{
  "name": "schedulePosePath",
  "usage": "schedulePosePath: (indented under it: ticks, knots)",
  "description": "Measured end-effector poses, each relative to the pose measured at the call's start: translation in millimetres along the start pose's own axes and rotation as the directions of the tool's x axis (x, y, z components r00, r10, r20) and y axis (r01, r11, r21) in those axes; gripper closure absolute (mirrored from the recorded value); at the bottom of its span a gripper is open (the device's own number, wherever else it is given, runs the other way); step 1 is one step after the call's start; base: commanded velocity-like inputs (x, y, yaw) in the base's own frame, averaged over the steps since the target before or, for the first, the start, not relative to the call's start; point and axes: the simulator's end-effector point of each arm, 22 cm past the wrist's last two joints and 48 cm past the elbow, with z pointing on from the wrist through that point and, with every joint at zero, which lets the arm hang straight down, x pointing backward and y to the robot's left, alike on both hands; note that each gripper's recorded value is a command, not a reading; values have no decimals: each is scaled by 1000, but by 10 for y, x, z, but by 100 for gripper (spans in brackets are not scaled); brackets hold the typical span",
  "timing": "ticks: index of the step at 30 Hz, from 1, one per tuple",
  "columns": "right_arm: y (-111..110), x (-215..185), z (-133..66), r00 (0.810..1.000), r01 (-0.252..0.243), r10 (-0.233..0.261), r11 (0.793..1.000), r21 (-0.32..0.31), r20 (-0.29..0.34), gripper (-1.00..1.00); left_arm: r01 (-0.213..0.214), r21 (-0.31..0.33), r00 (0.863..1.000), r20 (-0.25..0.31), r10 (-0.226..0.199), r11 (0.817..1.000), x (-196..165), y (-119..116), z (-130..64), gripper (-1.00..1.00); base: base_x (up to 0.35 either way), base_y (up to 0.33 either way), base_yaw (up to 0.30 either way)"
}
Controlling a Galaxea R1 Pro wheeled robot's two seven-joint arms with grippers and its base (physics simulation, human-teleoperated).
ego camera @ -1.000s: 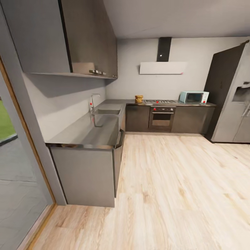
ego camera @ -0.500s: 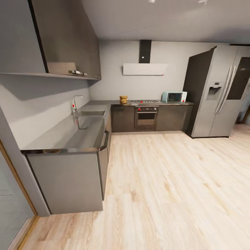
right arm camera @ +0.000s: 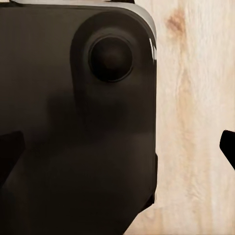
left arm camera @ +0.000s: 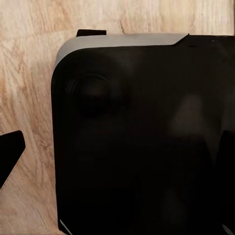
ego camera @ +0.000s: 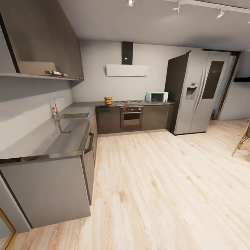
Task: In the kitchen, take the popcorn bag from the countertop, put it into the microwave, and heat it until the popcorn is cooked so the cooked popcorn ends up inside the bag.
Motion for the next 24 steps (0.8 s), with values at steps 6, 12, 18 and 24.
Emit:
schedulePosePath:
  ticks: [6,12,18,24]
  knots:
    - [2,-13,0,1000,0,0,1000,0,4,-100,0,1,1000,3,0,1000,-12,-11,0,-100,0,0,-287]
    - [1,-25,0,1000,-1,1,1000,0,7,-100,0,2,1000,6,0,1000,-24,-13,0,-100,0,0,-287]
    - [3,-34,0,1000,-2,2,1000,-1,9,-100,1,-1,1000,7,-1,1000,-29,1,-1,-100,0,0,-287]
    - [23,-48,0,1000,-2,2,1000,-3,12,-100,1,0,1000,11,-1,1000,-41,-4,-1,-100,0,0,-287]
